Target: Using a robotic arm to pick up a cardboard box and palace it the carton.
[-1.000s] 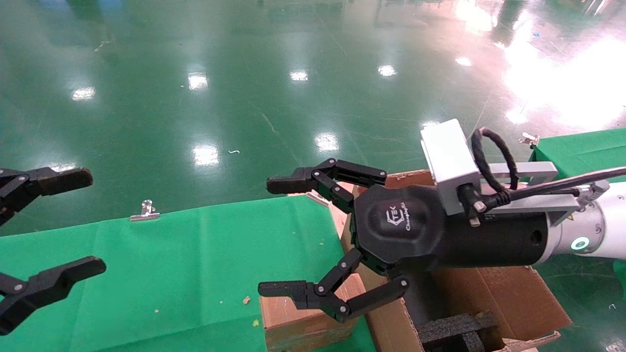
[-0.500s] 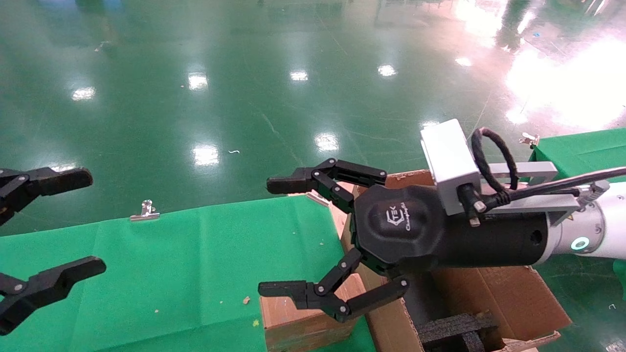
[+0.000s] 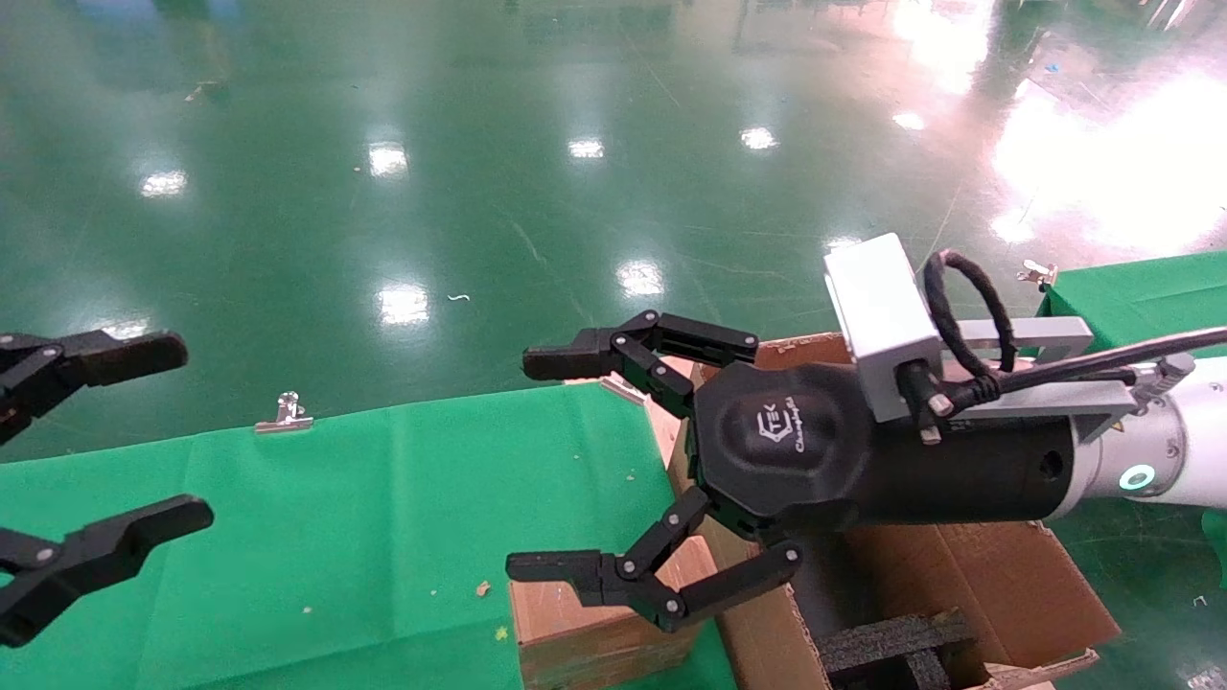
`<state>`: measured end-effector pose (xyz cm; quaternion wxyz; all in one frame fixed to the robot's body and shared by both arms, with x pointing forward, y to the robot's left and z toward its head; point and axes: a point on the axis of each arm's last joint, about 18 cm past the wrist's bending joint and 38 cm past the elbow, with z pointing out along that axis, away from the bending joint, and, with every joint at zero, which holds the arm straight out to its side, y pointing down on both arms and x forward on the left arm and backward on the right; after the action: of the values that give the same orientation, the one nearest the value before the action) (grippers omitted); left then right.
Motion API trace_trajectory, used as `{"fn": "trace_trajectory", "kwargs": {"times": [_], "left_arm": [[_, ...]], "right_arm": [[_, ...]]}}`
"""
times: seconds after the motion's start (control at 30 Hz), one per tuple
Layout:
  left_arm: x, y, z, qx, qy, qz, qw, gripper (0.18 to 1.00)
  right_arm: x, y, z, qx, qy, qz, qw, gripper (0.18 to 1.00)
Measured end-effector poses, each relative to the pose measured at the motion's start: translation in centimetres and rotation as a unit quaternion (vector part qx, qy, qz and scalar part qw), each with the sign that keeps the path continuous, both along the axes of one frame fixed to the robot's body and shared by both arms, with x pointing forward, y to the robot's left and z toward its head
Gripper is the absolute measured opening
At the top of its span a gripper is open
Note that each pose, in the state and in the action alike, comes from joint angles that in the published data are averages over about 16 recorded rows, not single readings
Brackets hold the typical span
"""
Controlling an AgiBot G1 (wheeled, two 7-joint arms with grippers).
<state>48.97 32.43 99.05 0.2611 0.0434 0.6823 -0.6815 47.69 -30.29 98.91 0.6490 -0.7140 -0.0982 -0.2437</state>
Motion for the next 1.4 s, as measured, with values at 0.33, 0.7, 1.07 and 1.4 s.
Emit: {"fn": "trace_trajectory", "kwargs": {"times": [0.33, 0.7, 1.07, 1.4], "left_arm": [[0.0, 0.0, 0.0, 0.0, 0.0, 0.0, 1.0, 0.85], [0.0, 0.0, 0.0, 0.0, 0.0, 0.0, 1.0, 0.572], [0.0, 0.0, 0.0, 0.0, 0.0, 0.0, 1.0, 0.324], [0.0, 0.0, 0.0, 0.0, 0.0, 0.0, 1.0, 0.218]], "right_arm": [[1.6, 0.0, -2.2, -0.093, 0.016, -0.025, 0.995, 1.001], [5.8, 1.3, -5.5, -0.253, 0.022, -0.055, 0.966, 1.001], [9.9, 3.5, -6.4, -0.378, 0.007, -0.068, 0.923, 1.001], [11.6, 4.7, -6.6, -0.448, -0.006, -0.07, 0.891, 1.001]]}}
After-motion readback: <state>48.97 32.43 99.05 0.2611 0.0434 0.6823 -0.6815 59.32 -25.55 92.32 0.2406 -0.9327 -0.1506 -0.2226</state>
